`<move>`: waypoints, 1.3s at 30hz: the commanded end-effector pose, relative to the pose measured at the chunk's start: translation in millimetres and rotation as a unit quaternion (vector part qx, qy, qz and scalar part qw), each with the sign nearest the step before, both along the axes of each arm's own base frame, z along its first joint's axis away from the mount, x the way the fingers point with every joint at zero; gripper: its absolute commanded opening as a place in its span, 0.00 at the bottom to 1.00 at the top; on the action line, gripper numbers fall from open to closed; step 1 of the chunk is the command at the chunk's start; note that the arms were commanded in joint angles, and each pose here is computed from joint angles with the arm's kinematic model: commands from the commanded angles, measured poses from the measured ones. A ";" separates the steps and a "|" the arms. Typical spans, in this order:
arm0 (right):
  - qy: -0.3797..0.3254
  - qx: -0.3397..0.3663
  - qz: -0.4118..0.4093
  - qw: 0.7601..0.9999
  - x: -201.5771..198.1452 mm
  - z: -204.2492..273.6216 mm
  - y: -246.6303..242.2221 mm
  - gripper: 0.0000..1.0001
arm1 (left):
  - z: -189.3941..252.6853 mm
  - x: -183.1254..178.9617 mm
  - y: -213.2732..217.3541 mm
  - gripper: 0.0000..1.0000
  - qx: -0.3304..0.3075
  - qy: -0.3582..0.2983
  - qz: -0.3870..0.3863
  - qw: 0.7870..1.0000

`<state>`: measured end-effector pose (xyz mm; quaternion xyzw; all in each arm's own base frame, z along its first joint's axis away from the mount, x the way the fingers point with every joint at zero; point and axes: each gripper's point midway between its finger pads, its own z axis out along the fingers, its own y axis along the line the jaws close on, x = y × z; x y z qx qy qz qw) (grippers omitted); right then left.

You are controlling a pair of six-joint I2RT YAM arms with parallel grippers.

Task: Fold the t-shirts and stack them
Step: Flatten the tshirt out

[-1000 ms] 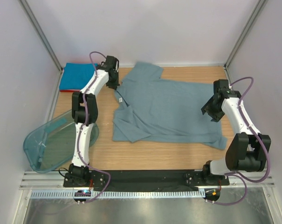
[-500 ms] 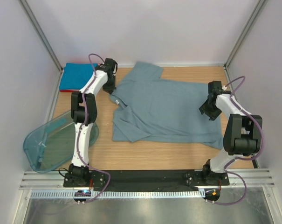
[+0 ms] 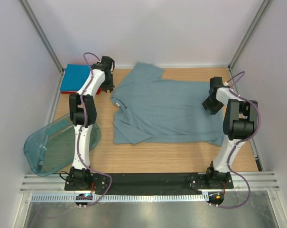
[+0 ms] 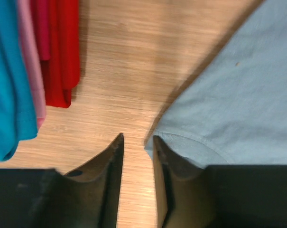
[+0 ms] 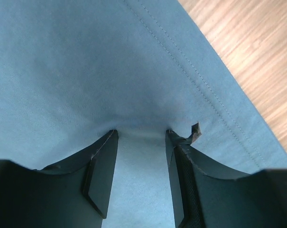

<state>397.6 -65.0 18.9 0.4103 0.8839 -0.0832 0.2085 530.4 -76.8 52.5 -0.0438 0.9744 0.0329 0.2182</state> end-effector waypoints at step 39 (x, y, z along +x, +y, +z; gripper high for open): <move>-0.002 0.092 0.104 0.990 -149.4 105.0 82.6 0.54 | 15.9 -298.6 -152.3 0.43 -0.063 0.064 -0.331 0.939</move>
